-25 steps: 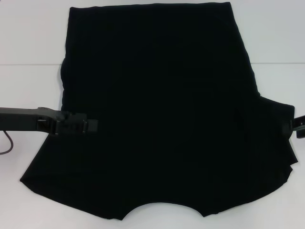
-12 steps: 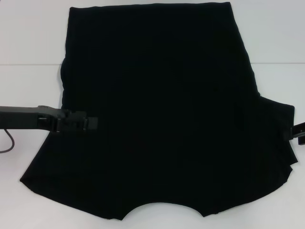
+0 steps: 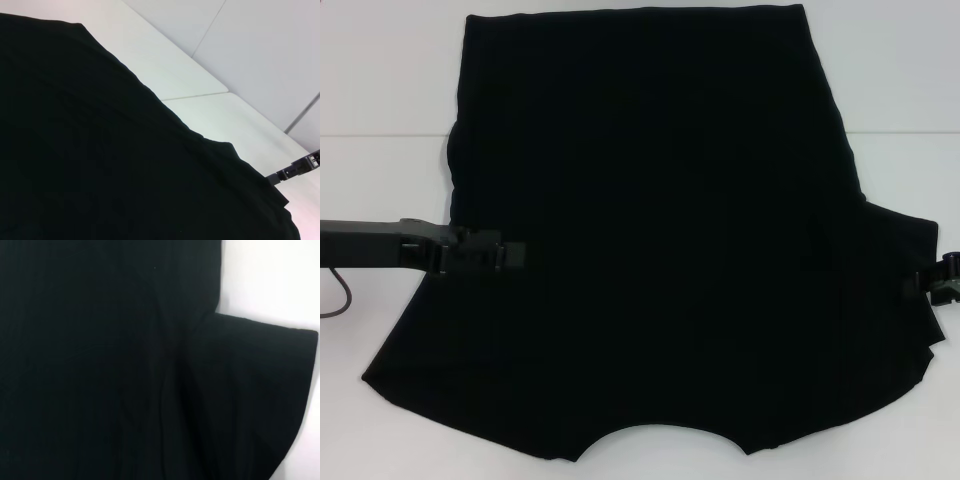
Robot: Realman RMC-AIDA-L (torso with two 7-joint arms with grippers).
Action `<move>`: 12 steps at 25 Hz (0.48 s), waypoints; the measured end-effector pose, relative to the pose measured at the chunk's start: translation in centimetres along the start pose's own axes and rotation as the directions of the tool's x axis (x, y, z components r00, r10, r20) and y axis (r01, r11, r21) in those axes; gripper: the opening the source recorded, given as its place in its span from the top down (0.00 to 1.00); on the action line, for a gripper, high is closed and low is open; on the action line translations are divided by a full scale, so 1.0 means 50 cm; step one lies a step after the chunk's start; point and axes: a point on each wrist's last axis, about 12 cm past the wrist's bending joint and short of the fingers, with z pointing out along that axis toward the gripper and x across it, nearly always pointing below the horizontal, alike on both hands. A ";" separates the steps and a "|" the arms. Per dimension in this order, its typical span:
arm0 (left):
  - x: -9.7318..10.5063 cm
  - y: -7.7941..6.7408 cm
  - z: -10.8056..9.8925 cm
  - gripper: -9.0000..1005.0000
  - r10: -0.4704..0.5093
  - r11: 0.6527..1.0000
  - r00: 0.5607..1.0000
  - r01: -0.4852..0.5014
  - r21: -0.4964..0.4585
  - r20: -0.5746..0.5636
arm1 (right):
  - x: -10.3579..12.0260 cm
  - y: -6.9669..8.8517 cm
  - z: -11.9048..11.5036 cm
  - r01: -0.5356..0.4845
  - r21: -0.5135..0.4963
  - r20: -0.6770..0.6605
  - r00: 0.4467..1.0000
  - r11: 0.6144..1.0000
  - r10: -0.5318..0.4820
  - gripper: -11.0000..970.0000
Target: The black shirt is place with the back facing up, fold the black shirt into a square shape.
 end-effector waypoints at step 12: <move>0.000 0.000 0.001 0.43 0.000 1.000 1.000 0.000 -0.001 0.001 | 0.002 0.005 0.007 0.006 0.002 -0.012 1.000 1.000 -0.006 0.82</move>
